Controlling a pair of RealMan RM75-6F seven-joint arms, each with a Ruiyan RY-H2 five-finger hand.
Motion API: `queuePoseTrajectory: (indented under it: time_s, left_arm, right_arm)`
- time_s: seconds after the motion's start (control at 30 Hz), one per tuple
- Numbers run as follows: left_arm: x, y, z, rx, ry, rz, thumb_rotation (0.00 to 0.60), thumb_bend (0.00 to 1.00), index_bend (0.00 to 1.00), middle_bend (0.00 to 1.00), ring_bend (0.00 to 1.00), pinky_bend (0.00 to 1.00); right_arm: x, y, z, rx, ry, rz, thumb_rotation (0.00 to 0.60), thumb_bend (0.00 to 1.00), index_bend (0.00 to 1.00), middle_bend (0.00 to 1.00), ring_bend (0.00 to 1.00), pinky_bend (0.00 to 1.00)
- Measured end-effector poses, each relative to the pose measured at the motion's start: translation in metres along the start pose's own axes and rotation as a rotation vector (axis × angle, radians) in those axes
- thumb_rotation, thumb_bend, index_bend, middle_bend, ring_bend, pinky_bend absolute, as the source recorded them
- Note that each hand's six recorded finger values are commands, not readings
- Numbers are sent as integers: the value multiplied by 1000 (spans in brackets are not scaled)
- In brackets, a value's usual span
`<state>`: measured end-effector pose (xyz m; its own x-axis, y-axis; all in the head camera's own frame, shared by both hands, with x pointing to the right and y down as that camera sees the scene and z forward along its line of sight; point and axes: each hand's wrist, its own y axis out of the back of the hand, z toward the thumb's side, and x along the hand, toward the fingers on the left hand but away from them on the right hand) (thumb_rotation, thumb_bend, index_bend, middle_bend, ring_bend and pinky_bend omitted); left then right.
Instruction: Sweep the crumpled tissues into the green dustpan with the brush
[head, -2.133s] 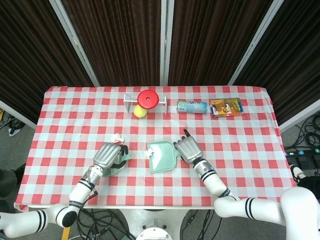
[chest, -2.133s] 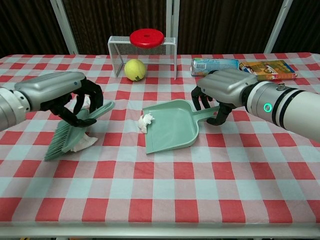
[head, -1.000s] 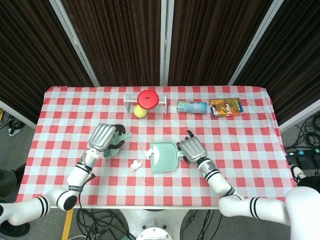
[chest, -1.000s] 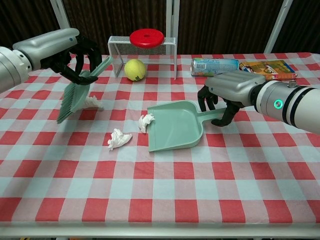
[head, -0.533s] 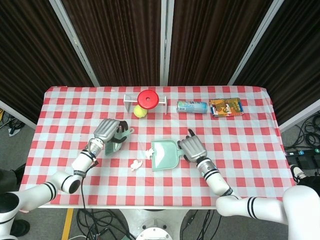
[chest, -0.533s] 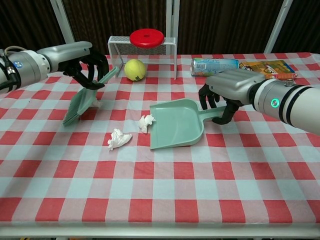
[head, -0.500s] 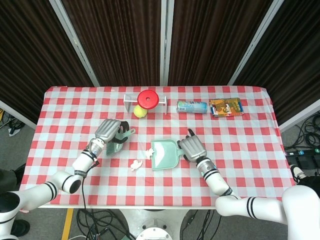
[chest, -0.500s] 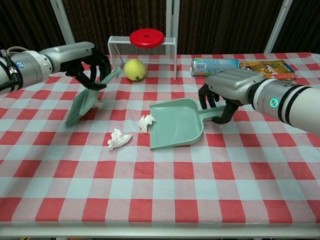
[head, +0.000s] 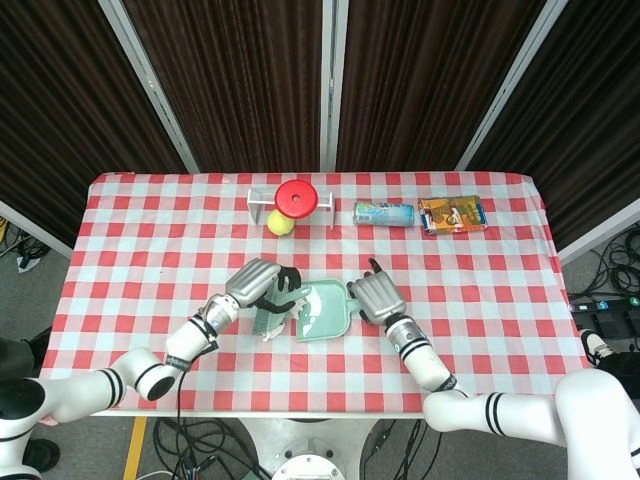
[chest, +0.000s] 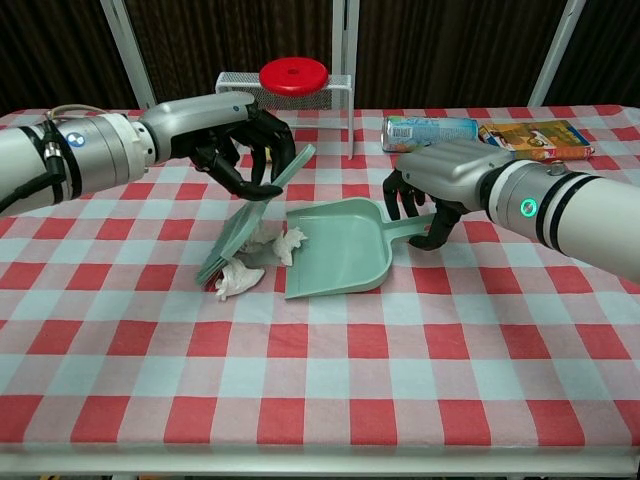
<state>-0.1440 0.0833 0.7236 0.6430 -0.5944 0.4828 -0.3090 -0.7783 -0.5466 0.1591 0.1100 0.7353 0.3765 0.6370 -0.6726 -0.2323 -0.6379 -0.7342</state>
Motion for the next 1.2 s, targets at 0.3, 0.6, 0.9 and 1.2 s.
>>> queuePoseTrajectory:
  time_s: [0.3,0.6,0.9,1.2]
  left_arm:
    - [-23,21,7,-32,-30,73,600,453,557,555,527,915]
    - [-75,28,-14,-62,101,184,600,466,557,555,527,915]
    - [-79,-1,-10,-40,176,227,600,465,558,555,527,915]
    - [-45,-16,-3,-44,169,274,600,466,558,556,527,915]
  right_arm:
    - [-3,-2,-2,50,32,12,600,429,671,604,337,81]
    - [-4,-1,2,43,52,7,600,428,673,604,337,81]
    - [-5,2,5,31,50,-1,600,428,677,605,337,81]
    - [-6,2,10,7,38,1,600,429,677,605,338,81]
